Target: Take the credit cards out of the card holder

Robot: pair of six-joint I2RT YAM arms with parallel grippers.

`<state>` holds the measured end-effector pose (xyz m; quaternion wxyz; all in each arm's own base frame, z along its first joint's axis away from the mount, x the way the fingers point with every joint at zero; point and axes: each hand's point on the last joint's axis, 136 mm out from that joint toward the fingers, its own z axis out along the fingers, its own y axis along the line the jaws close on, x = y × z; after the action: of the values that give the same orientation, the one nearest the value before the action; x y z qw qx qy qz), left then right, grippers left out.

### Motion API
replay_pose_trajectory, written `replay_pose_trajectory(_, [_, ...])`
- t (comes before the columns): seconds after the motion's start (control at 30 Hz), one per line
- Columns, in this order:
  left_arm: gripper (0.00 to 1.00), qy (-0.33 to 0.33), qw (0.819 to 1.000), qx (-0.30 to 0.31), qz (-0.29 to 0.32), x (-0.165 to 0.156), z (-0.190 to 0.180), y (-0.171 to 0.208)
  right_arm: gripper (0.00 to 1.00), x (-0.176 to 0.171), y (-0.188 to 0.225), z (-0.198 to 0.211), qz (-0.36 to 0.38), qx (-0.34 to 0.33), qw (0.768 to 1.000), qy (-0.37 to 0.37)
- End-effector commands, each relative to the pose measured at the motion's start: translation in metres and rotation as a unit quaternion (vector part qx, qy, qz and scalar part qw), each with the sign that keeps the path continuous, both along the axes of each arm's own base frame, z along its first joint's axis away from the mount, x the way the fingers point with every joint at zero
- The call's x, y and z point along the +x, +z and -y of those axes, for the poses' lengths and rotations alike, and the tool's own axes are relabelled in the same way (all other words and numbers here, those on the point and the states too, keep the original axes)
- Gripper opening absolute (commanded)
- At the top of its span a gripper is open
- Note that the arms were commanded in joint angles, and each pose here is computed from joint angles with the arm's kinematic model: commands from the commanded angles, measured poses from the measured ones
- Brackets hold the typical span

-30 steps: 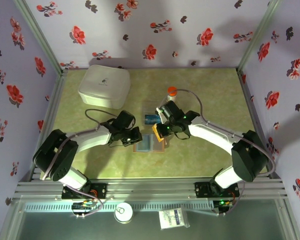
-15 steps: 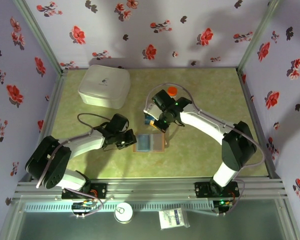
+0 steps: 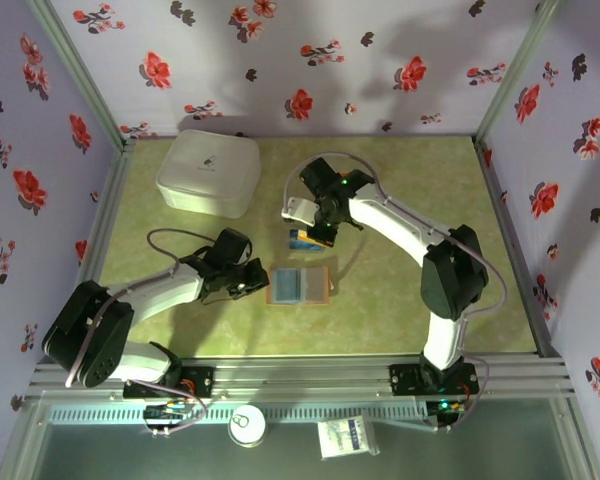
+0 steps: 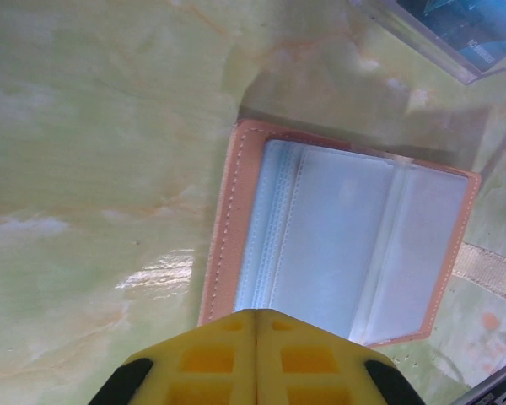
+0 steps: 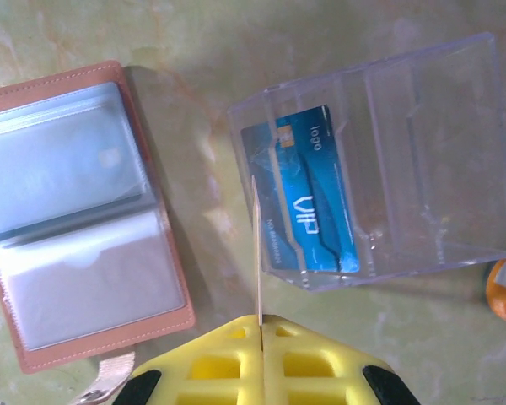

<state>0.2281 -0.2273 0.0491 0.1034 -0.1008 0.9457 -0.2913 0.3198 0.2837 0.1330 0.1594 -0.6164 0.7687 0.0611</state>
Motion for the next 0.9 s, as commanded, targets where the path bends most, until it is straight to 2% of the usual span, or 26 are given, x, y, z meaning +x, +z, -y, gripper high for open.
replay_pose_trajectory(0.0, [0.06, 0.008, 1.000, 0.010, -0.001, -0.003, -0.009, -0.002, 0.00, 0.002, -0.001, 0.001, -0.024, -0.009, 0.999, 0.031])
replay_pose_trajectory(0.47, [0.06, 0.013, 1.000, 0.017, -0.008, -0.005, -0.016, -0.004, 0.00, 0.051, 0.004, -0.017, -0.042, 0.018, 0.998, 0.049])
replay_pose_trajectory(0.87, [0.06, 0.020, 0.999, 0.024, -0.014, -0.008, -0.022, -0.008, 0.00, 0.061, -0.012, -0.023, -0.079, 0.016, 0.995, 0.066])
